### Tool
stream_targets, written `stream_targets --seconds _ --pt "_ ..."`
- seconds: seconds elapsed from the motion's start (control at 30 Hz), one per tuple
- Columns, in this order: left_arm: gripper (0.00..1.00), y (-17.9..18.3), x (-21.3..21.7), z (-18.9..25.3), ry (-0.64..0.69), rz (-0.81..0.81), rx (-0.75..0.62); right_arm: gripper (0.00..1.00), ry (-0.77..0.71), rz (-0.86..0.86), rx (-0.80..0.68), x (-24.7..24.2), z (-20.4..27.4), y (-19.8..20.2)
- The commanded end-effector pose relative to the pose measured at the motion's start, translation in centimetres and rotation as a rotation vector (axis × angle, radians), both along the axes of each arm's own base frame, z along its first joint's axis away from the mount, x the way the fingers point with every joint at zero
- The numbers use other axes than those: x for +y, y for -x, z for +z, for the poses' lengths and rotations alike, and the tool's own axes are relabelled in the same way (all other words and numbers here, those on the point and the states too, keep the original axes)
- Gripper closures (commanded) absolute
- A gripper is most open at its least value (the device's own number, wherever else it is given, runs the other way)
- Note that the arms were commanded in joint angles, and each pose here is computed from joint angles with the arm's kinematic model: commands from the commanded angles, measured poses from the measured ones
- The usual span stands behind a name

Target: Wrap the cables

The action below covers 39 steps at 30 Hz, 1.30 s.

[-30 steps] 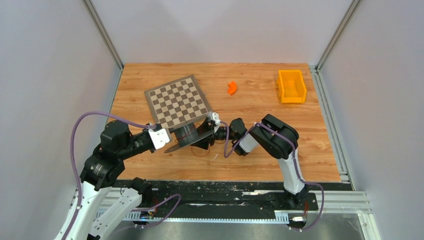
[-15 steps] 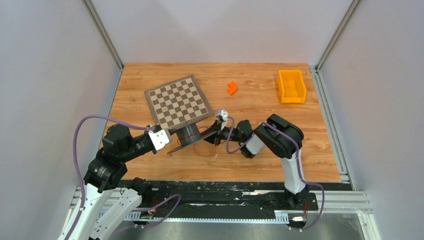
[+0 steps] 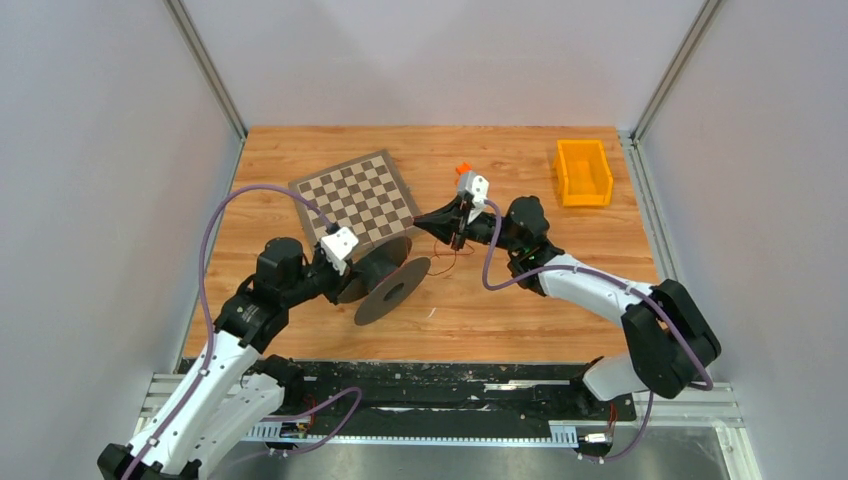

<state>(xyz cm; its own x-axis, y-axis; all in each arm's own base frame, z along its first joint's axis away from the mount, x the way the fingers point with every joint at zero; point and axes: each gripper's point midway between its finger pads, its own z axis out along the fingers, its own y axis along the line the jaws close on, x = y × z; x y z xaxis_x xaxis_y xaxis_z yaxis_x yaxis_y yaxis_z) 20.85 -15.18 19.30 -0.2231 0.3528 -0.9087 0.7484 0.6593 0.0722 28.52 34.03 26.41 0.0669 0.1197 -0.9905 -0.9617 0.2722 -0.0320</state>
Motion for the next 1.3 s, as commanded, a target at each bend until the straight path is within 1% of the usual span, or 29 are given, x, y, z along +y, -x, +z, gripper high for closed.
stream_targets --seconds 0.0,0.03,0.13,0.33,0.43,0.6,0.77,0.8,0.97,1.03,1.27 --pt "1.00 -2.7 -0.5 4.0 0.198 0.162 -0.035 1.00 0.170 0.024 0.016 1.0 -1.2 0.9" --pt "1.00 -2.9 -0.4 3.9 0.209 0.179 -0.024 1.00 0.177 0.031 0.016 1.4 -0.9 1.1" --pt "0.95 -3.2 -0.7 3.2 0.246 0.207 0.017 1.00 0.174 0.041 0.026 2.4 -0.3 1.4" --pt "0.93 -3.3 -0.7 1.4 0.263 0.244 0.078 1.00 0.171 -0.020 0.132 4.2 0.0 -1.6" --pt "0.89 -3.0 -1.1 1.0 0.290 0.234 0.094 1.00 0.188 -0.032 0.183 5.4 -0.9 -3.3" --pt "0.85 -2.9 -0.8 0.3 0.273 0.255 0.113 1.00 0.193 -0.092 0.286 6.3 -2.4 -5.5" --pt "0.74 -2.3 -1.1 -0.2 0.271 0.234 0.142 1.00 0.216 -0.113 0.352 6.7 -4.5 -6.3" --pt "0.73 -2.3 -1.2 -0.2 0.272 0.233 0.144 1.00 0.220 -0.124 0.360 6.6 -4.8 -6.4" --pt "0.61 -1.8 -1.1 0.7 0.277 0.219 0.127 1.00 0.218 -0.167 0.373 6.3 -5.0 -7.2" --pt "0.58 -1.8 -1.1 0.9 0.278 0.217 0.120 1.00 0.217 -0.170 0.374 6.3 -5.0 -7.2" --pt "0.53 -1.8 -0.7 1.7 0.277 0.240 0.116 1.00 0.214 -0.205 0.376 5.8 -5.0 -7.6"
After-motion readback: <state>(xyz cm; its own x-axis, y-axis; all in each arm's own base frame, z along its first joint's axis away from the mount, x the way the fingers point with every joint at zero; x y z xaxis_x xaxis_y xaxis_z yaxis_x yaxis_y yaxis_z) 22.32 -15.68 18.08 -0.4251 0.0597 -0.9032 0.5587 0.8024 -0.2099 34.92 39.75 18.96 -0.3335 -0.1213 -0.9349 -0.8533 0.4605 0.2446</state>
